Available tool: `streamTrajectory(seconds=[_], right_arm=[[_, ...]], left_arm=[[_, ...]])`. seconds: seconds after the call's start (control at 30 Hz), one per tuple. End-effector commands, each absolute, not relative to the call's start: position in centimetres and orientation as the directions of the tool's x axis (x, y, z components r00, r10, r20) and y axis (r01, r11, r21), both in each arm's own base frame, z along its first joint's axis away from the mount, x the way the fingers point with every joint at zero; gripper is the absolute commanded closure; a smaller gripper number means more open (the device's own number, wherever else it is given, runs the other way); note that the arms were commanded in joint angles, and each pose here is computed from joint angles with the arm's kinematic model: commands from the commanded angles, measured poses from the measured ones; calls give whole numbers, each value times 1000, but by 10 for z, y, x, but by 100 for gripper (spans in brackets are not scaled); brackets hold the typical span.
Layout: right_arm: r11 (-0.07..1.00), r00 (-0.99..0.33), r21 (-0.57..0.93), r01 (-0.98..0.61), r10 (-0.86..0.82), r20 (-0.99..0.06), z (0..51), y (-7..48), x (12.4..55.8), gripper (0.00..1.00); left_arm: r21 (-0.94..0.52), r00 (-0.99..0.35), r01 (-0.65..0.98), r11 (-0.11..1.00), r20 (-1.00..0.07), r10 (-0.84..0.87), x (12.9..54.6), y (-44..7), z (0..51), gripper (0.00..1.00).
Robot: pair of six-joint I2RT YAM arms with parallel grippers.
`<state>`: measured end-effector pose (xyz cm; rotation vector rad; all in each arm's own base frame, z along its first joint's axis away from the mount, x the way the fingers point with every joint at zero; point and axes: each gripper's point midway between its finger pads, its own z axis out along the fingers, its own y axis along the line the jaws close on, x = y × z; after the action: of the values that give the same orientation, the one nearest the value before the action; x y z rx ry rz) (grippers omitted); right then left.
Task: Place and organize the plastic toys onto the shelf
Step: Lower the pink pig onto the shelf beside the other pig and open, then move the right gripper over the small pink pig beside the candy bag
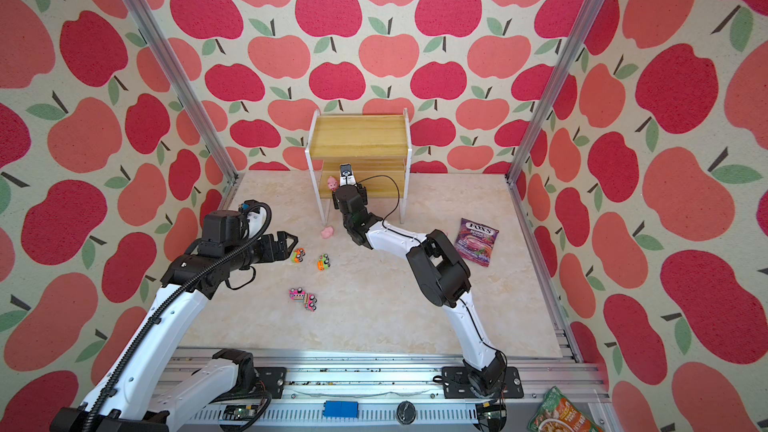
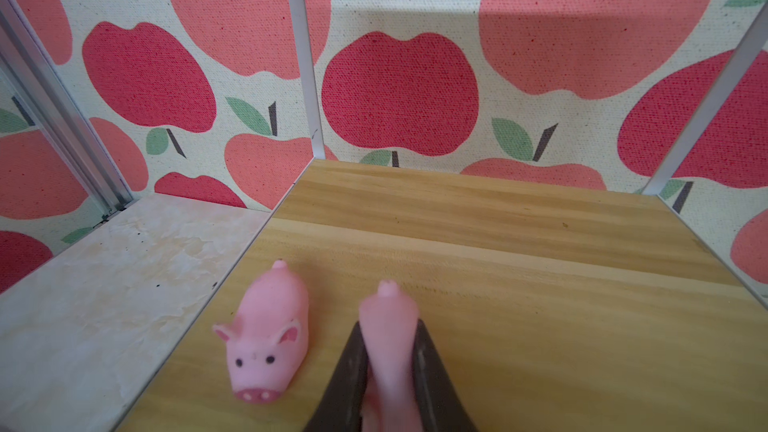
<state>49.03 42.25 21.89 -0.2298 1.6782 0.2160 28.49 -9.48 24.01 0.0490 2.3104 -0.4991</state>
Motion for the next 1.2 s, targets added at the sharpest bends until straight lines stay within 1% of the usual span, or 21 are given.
streamTrajectory(seconds=[0.0,0.37,0.57,0.9,1.03,1.17], right_arm=[[976,-121,20,-217,-7,-993,218,416,501,80],[979,-160,20,-203,-13,-987,205,418,510,75],[977,-184,29,-211,-11,-983,199,418,509,69],[969,-171,48,-242,6,-985,215,413,495,50],[965,-168,46,-260,2,-986,219,409,483,45],[956,-168,45,-290,-5,-986,219,407,466,35]], left_arm=[[-356,-715,178,917,-687,-128,285,-96,238,6],[-355,-715,178,918,-687,-128,285,-95,238,6],[-357,-712,181,916,-690,-129,285,-96,239,6],[-357,-712,179,917,-690,-129,285,-95,239,6],[-357,-711,179,917,-691,-130,285,-95,240,6],[-359,-710,180,916,-691,-131,285,-95,240,6]])
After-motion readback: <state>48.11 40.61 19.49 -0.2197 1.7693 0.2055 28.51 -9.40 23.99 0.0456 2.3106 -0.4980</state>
